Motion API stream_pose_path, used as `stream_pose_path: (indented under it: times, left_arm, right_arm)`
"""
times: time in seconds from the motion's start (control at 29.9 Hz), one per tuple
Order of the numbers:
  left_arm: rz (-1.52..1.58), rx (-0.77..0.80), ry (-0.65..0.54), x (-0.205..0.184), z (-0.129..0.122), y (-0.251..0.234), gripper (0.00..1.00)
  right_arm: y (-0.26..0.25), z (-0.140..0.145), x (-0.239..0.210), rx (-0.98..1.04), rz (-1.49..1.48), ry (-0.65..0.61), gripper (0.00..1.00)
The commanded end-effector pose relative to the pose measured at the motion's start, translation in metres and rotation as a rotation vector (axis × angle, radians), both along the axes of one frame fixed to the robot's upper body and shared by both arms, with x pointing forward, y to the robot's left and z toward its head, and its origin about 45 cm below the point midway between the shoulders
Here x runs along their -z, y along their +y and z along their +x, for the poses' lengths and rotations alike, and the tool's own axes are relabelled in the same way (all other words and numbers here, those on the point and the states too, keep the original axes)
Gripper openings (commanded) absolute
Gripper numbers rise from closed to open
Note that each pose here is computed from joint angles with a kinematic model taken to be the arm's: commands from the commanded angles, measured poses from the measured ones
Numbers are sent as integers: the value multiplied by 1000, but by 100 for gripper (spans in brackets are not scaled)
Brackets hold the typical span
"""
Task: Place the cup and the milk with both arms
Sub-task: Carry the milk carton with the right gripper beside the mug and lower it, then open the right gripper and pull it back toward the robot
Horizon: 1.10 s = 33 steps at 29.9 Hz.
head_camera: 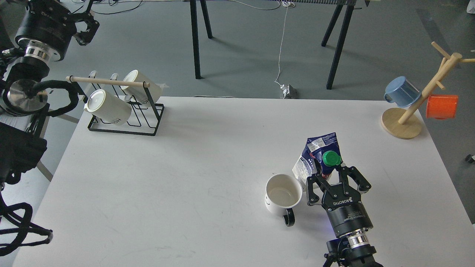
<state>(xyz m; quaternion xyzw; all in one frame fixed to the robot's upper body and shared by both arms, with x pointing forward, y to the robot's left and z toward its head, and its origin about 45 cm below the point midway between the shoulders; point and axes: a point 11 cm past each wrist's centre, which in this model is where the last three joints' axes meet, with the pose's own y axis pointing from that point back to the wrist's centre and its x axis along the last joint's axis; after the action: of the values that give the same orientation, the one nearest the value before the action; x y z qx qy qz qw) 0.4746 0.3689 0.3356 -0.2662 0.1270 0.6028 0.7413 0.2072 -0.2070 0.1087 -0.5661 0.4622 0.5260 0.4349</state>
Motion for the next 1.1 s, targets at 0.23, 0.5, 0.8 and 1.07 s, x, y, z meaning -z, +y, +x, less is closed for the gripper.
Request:
stream_pose_path:
  times: [0.23,0.5,0.8,1.07]
  left_arm:
    - [1,-4,2,2,-1,1,100]
    - [1,-3,3,3,-1,1,100]
    - [3,-5,5,4,-1,2,100]
    - [32,18,14,8,0,-9,100]
  right_arm:
    - [9,-10,14,-26,-2,48,45]
    - [6,-13,29,-28,-30,86,53]
    - [5,-10,26,-30,-30,77,79]
    - [6,-13,26,-30,-25,81,96]
